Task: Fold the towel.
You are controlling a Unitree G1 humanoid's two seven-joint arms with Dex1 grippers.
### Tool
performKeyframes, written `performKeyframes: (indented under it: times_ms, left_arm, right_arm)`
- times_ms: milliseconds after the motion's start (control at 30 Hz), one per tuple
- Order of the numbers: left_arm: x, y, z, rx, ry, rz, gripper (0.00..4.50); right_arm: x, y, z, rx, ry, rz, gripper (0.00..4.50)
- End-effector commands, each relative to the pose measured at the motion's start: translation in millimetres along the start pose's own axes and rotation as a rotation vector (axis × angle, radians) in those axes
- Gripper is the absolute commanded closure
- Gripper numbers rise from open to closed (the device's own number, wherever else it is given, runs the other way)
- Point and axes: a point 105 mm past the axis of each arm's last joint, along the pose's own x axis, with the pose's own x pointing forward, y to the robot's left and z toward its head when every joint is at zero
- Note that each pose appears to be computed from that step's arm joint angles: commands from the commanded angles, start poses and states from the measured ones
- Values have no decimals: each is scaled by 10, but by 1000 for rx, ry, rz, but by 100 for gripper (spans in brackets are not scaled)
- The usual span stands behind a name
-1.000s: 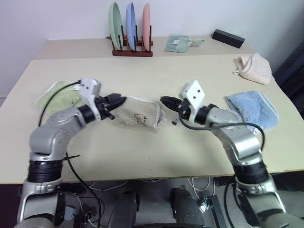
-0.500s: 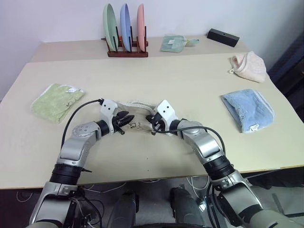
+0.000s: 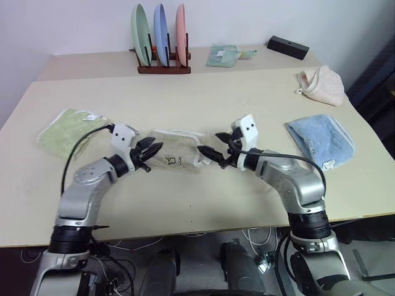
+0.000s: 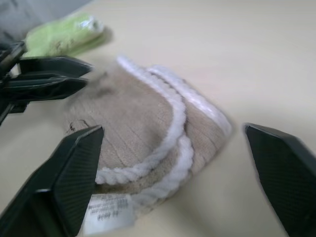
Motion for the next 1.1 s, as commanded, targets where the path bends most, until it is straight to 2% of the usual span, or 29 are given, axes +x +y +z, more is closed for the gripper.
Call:
performKeyframes:
  times_ms: [33,200,367,467,667,700,767,900,1000,1100]
  left_arm:
    - [-109,-84,162,90,-40,-69,307]
    - [-231,-246,76,121,19,-203,307]
    - [-269,-349,63,97,23,-240,307]
    - [-271,-364,41,101,27,-225,307]
    - [-279,-356,48,81,13,-188,307]
    - [-280,-354,47,81,14,-183,307]
    - [-268,-340,50,85,11,-169,307]
    - [-182,-304,98,73,-24,-129,307]
    - [-106,-343,98,70,-30,-143,307]
    - [46,-411,100,64,-41,-180,307]
  right_arm:
    - [20,60,-48,130,31,-13,10]
    - [221,89,-239,194,113,-29,10]
    - [424,287,-215,235,112,54,10]
    - [514,328,-223,248,111,63,94]
    - [522,372,-103,280,54,88,418]
    - [500,356,-67,275,37,85,447]
    - [417,287,82,252,-31,70,447]
    - [-5,-8,650,196,-277,-27,447]
    - [-405,-370,912,194,-386,-191,447]
    - [-1016,-774,1095,161,-477,-403,447]
